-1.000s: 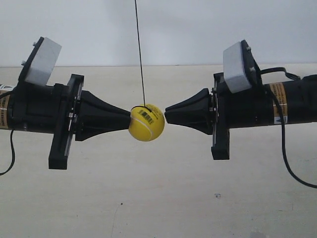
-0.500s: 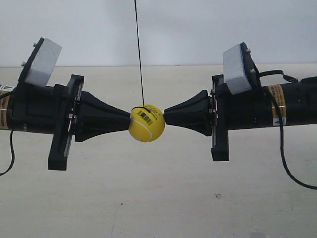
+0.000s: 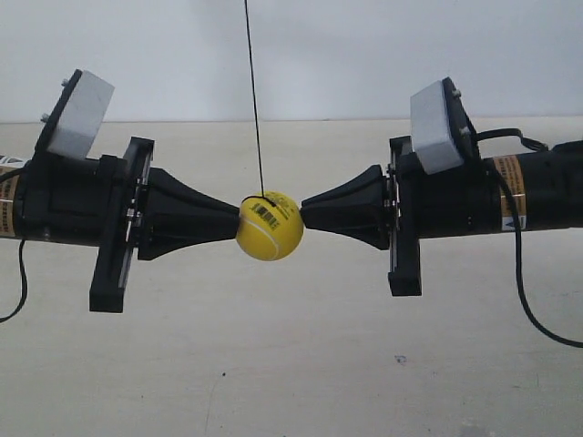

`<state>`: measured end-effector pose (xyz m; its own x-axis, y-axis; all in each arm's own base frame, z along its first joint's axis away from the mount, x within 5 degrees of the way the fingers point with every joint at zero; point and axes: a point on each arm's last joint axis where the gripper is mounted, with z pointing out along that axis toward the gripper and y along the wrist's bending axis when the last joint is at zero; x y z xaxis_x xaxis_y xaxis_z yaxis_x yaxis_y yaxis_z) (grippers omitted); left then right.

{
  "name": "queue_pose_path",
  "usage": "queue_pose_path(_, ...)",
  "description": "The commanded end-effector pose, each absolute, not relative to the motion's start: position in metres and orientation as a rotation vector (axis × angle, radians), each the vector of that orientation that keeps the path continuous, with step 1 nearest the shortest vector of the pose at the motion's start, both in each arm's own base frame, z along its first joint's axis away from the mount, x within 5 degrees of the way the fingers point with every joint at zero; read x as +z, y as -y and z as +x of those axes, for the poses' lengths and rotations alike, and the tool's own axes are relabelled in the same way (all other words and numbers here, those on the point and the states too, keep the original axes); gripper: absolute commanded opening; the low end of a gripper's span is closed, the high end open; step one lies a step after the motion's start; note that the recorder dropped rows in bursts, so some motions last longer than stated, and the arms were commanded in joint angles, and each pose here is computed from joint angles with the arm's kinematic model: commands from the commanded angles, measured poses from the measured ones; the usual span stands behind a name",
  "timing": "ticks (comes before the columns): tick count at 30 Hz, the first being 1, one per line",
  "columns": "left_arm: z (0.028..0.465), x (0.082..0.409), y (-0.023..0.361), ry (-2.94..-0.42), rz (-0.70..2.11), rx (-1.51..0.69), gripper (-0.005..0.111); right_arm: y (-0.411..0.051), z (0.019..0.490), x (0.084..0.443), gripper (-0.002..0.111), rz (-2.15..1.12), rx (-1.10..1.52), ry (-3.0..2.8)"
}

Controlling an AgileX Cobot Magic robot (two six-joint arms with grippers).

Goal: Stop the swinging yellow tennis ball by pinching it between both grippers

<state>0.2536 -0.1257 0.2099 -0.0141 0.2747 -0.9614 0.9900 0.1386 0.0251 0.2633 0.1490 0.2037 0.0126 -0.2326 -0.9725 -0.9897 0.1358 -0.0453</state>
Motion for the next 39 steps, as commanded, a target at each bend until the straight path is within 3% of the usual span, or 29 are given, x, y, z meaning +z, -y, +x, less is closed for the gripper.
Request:
queue_pose_path(1,0.255,0.211,0.125,-1.478,1.295,-0.951,0.005,-0.149,0.264,0.206,0.000,-1.278,0.968,-1.402)
queue_pose_path(25,0.265,0.237,0.065,-1.641,1.120,-0.651,0.005,-0.136,0.264,0.240,0.000,-1.244,0.652,-1.474)
queue_pose_path(39,0.257,0.266,0.059,-1.627,0.996,-0.514,0.005,-0.130,0.253,0.268,0.000,-1.171,0.596,-1.467)
